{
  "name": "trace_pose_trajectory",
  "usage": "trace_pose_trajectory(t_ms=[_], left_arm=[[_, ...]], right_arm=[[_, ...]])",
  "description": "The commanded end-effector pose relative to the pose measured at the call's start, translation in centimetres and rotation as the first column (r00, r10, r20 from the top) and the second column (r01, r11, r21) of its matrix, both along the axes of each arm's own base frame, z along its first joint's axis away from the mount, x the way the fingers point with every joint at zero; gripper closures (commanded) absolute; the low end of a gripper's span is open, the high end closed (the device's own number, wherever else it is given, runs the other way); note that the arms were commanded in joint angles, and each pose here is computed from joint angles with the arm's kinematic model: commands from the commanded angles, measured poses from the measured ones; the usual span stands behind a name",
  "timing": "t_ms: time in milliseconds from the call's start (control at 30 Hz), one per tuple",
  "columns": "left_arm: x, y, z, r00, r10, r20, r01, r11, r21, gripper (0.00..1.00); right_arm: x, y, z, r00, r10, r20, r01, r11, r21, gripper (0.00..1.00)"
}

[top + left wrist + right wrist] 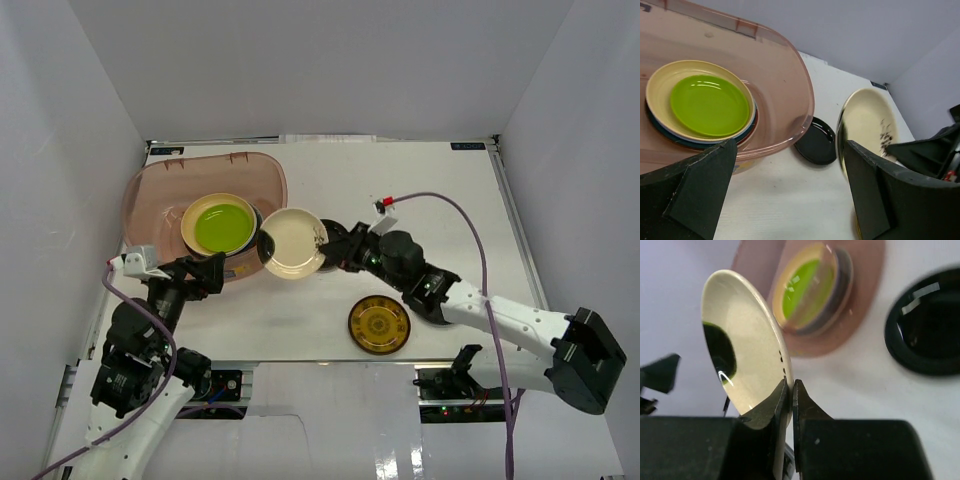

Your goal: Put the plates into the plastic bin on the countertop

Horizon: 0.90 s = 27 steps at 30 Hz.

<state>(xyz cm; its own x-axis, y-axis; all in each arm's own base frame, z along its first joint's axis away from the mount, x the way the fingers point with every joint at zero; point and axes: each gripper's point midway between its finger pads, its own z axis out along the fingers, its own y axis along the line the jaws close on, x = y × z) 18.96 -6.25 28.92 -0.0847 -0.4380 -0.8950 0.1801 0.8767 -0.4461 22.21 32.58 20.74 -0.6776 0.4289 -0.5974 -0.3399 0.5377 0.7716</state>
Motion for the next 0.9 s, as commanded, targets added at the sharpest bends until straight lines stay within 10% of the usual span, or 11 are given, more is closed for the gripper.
trace_pose_trajectory(t_ms=[0,200,400,800,867], left_arm=[[-0.1,3.1,0.1,0.985,0.171,-0.03,-0.172,0.984,-0.053,0.02],[-0.4,4.7,-0.6,0.961,0.264,-0.081,-0.272,0.956,-0.107,0.02],[-0.3,6.0,-1.3,0.932,0.342,-0.123,-0.356,0.926,-0.121,0.02],[0.0,5.5,-1.5,0.937,0.323,-0.131,-0.337,0.936,-0.1,0.02],[0.1,5.5,-1.7,0.935,0.326,-0.136,-0.34,0.936,-0.092,0.02]], right_arm=[[3.4,0.7,6.5,0.982,-0.053,0.183,0.072,0.992,-0.099,0.92],[11.0,8.6,12.0,0.947,-0.001,0.321,0.091,0.959,-0.268,0.92],[17.0,17.0,4.0,0.963,0.123,0.241,0.007,0.879,-0.476,0.92],[18.3,22.1,0.1,0.972,0.15,0.181,-0.079,0.933,-0.351,0.91],[18.1,22.1,-0.2,0.976,0.149,0.161,-0.085,0.933,-0.349,0.6]])
